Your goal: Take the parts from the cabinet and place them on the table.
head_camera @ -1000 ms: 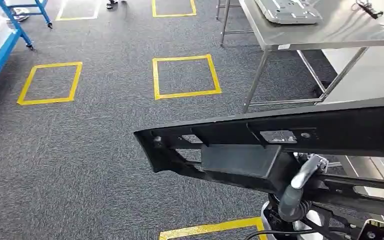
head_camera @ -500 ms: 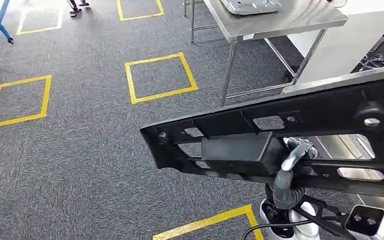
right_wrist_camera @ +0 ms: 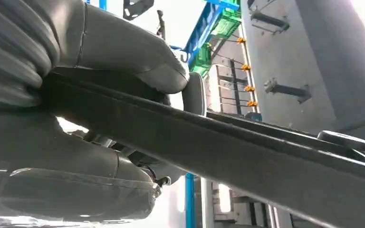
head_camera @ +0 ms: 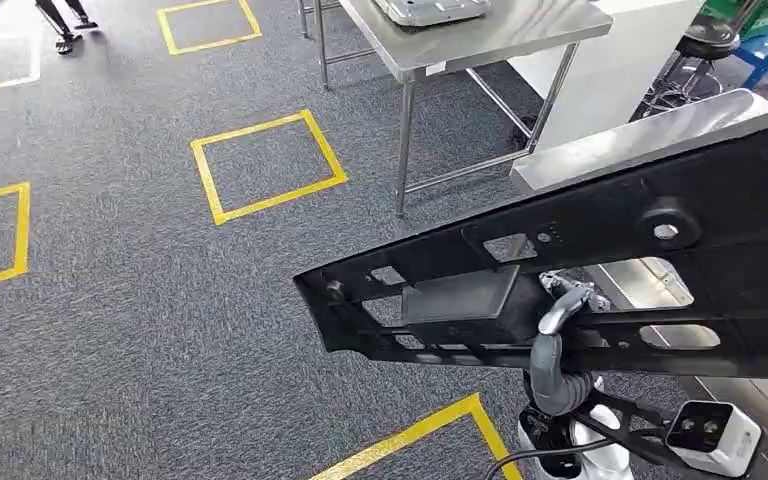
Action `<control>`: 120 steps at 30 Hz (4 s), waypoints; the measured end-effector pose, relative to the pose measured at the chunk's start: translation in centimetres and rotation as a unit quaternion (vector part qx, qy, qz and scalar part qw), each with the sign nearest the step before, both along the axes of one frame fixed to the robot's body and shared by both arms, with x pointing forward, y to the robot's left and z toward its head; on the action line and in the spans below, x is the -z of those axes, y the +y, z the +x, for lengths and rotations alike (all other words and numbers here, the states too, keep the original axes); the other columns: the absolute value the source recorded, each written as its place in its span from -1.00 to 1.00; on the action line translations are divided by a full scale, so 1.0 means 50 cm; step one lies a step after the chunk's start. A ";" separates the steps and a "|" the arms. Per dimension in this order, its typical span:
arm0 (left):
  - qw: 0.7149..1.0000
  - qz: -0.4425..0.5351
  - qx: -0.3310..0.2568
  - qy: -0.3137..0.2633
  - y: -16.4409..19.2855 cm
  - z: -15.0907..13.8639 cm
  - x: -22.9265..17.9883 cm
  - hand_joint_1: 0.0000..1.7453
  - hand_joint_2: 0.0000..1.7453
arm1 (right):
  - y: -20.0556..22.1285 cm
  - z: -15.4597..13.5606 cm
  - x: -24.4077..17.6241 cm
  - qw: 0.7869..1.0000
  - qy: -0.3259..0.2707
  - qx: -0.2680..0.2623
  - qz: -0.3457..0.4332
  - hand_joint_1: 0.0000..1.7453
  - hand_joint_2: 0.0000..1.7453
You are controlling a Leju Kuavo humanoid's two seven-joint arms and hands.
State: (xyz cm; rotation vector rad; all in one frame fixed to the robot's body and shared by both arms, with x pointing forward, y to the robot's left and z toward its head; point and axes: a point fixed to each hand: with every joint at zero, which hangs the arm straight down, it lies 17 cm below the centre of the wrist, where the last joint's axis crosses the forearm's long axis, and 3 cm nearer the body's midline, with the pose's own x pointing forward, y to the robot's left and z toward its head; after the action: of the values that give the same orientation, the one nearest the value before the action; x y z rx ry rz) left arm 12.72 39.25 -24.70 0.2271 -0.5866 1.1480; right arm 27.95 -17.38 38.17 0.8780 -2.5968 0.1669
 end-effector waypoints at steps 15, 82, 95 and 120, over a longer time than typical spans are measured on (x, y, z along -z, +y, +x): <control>1.000 -0.008 -0.010 0.007 0.000 -0.008 0.004 -1.00 -1.00 | 0.033 -0.064 -0.028 0.999 -0.037 -0.013 -0.018 1.00 1.00; 1.000 -0.015 0.004 -0.006 -0.038 0.006 0.003 -1.00 -1.00 | -0.048 -0.037 -0.003 1.000 -0.011 0.018 0.009 1.00 1.00; 1.000 -0.015 0.003 -0.002 -0.038 0.004 0.004 -1.00 -1.00 | -0.049 -0.038 -0.004 1.000 -0.012 0.028 0.005 1.00 1.00; 1.000 -0.020 0.007 -0.020 -0.040 0.021 -0.001 -1.00 -1.00 | -0.050 -0.014 0.000 0.998 0.000 0.059 0.005 1.00 1.00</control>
State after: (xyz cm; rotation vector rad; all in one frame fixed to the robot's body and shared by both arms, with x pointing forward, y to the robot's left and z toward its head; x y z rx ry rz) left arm 13.77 37.24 -24.63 0.1652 -0.5998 1.1523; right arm 27.26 -19.89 38.15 0.7258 -2.6416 0.1223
